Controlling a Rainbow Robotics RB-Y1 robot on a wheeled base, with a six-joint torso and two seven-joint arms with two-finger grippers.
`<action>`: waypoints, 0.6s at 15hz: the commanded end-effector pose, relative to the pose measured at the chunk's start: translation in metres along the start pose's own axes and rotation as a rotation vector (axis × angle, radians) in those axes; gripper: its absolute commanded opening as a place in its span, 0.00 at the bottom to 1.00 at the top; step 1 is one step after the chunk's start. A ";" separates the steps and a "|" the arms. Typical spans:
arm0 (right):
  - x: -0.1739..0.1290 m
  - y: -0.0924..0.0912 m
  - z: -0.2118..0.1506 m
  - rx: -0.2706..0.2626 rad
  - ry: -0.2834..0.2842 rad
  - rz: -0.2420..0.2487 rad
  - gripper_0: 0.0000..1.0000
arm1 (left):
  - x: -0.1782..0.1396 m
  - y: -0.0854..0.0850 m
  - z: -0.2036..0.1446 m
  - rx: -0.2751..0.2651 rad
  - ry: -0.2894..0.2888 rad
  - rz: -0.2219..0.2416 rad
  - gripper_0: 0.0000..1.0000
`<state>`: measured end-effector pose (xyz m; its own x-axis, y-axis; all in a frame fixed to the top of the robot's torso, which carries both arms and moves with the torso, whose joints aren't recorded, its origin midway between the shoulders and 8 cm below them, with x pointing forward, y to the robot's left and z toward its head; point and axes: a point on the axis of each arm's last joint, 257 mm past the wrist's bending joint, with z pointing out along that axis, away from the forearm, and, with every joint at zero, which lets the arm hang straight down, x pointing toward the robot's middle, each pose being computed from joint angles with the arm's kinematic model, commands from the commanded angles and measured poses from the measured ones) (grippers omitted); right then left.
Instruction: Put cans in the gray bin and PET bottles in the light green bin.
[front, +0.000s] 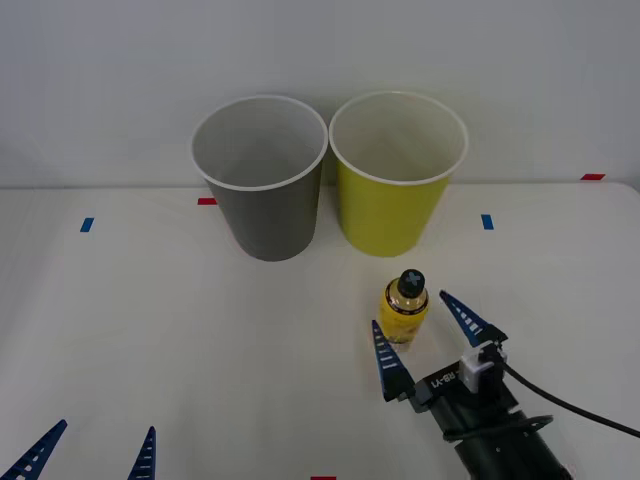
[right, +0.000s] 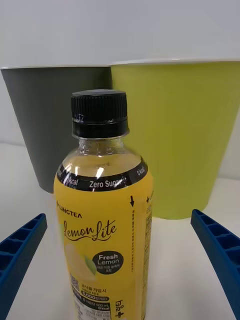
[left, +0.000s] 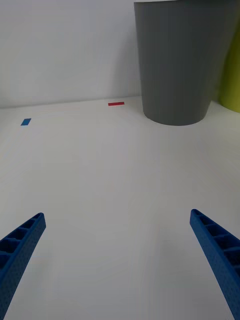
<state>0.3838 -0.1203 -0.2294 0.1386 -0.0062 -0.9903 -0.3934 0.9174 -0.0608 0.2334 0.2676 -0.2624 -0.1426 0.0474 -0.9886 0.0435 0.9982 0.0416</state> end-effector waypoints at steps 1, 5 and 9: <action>-0.004 -0.002 0.012 0.002 -0.001 0.013 1.00 | 0.000 0.000 0.000 0.000 0.000 0.000 1.00; -0.007 -0.003 0.022 0.002 -0.002 0.015 1.00 | 0.000 0.000 0.000 0.000 0.000 0.000 1.00; -0.008 -0.003 0.025 0.003 0.000 0.010 1.00 | 0.000 0.000 0.000 0.000 0.000 0.000 1.00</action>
<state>0.4057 -0.1127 -0.2185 0.1347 0.0076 -0.9909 -0.3928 0.9184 -0.0464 0.2334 0.2676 -0.2624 -0.1426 0.0474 -0.9886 0.0435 0.9982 0.0416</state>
